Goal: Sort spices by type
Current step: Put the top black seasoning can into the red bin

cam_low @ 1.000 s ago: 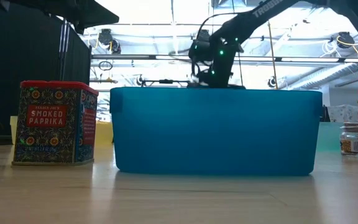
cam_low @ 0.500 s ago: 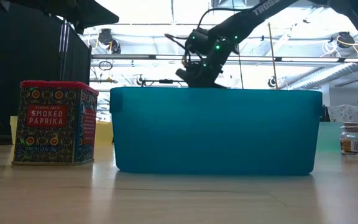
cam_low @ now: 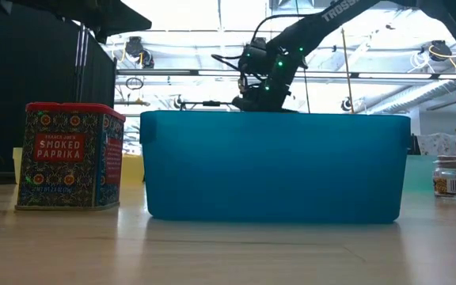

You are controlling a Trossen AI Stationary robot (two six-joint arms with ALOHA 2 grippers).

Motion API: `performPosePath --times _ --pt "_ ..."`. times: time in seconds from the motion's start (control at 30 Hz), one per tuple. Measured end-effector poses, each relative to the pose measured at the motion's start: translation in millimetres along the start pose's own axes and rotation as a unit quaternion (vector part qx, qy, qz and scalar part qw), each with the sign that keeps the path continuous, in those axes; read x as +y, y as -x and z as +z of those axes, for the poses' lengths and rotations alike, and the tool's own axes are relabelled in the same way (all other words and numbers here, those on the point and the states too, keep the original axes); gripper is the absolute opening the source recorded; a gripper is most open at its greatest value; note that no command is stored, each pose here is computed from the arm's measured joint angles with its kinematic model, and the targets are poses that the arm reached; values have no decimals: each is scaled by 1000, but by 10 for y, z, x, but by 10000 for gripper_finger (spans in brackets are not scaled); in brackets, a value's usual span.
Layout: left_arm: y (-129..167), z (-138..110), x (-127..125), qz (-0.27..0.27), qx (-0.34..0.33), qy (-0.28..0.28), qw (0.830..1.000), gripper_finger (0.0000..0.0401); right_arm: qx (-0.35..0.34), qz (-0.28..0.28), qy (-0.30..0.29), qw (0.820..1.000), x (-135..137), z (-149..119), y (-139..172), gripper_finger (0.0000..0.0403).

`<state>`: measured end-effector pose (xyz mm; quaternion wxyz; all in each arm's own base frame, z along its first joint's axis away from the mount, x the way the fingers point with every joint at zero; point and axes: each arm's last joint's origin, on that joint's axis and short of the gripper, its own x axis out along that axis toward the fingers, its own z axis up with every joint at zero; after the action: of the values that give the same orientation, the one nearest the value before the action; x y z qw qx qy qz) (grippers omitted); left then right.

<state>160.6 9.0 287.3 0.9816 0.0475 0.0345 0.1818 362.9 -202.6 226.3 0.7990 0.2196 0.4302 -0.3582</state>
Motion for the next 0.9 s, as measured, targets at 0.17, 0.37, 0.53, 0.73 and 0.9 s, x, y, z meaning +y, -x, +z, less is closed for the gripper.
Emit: performPosePath --times 0.17,0.37,0.53,0.73,0.9 --pt "0 0 0 0 0 0 1000 22 8 -4 6 1000 -15 -15 -67 1" --pt "0 -3 0 0 1 -1 1000 22 29 -15 8 999 -19 -67 -217 1" --pt "0 -3 0 0 1 -1 1000 22 25 -46 9 999 -38 -77 -237 0" --pt "0 -2 0 0 1 0 1000 22 18 -56 -3 998 -51 -64 -238 0" --pt "0 -2 0 0 1 0 1000 22 9 -77 -19 997 -61 -60 -237 0"
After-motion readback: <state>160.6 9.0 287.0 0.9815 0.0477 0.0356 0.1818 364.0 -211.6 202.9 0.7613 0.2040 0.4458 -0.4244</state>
